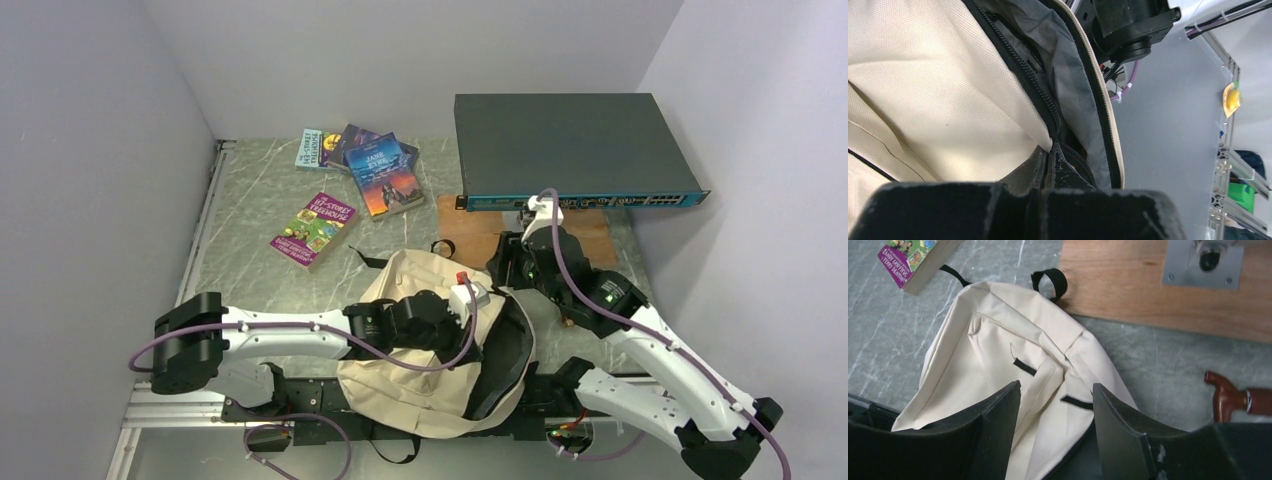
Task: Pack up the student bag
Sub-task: Unzip the student bag at the center of the board.
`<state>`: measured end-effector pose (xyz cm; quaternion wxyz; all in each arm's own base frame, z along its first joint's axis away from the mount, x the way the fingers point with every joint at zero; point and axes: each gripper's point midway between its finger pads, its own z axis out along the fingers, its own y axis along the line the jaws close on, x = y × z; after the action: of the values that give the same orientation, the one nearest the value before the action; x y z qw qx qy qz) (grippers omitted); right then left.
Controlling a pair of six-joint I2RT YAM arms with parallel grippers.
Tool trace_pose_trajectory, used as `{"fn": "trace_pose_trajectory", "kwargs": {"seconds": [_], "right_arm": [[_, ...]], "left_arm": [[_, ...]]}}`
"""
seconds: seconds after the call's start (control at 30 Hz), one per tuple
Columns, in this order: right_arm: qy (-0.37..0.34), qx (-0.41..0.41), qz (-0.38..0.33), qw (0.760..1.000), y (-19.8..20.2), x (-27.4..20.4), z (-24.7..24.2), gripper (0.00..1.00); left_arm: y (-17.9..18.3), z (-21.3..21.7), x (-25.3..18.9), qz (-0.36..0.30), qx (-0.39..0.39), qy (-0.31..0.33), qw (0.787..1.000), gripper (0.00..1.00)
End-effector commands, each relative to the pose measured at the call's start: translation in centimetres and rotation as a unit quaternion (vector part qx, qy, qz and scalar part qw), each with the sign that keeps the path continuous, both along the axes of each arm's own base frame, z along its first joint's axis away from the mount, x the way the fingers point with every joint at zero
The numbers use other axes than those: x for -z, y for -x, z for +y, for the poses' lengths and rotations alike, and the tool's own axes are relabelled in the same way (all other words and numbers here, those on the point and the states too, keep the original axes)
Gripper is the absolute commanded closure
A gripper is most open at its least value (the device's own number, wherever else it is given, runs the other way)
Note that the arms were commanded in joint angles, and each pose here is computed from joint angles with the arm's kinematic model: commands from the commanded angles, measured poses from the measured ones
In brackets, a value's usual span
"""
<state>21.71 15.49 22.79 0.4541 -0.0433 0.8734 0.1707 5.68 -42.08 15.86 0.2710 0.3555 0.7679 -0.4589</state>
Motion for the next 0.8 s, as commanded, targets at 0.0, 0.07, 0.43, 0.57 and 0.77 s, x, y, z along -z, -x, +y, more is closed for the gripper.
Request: {"fn": "trace_pose_trajectory", "kwargs": {"seconds": [0.0, 0.07, 0.43, 0.57, 0.77], "right_arm": [[-0.021, 0.074, 0.054, 0.996, 2.4, 0.0, -2.8, 0.41], [-0.026, 0.091, 0.073, 0.993, 3.4, 0.3, -3.5, 0.39], [-0.105, 0.105, 0.160, 0.976, 5.9, 5.2, -1.8, 0.34], [-0.112, 0.126, 0.176, 0.970, 5.7, 7.4, -1.6, 0.41], [-0.112, 0.113, 0.145, 0.977, 4.9, 7.9, -1.5, 0.86]], "left_arm": [[0.0, -1.4, -3.2, 0.018, 0.006, 0.070, 0.997, 1.00], [0.2, -1.7, -2.8, 0.025, 0.013, 0.069, 0.997, 1.00], [1.7, -3.9, -1.8, 0.062, 0.061, 0.075, 0.993, 1.00], [1.9, -3.9, -1.7, 0.066, 0.062, 0.076, 0.993, 1.00], [2.1, -3.7, -1.8, 0.068, 0.068, 0.076, 0.992, 0.95]]}}
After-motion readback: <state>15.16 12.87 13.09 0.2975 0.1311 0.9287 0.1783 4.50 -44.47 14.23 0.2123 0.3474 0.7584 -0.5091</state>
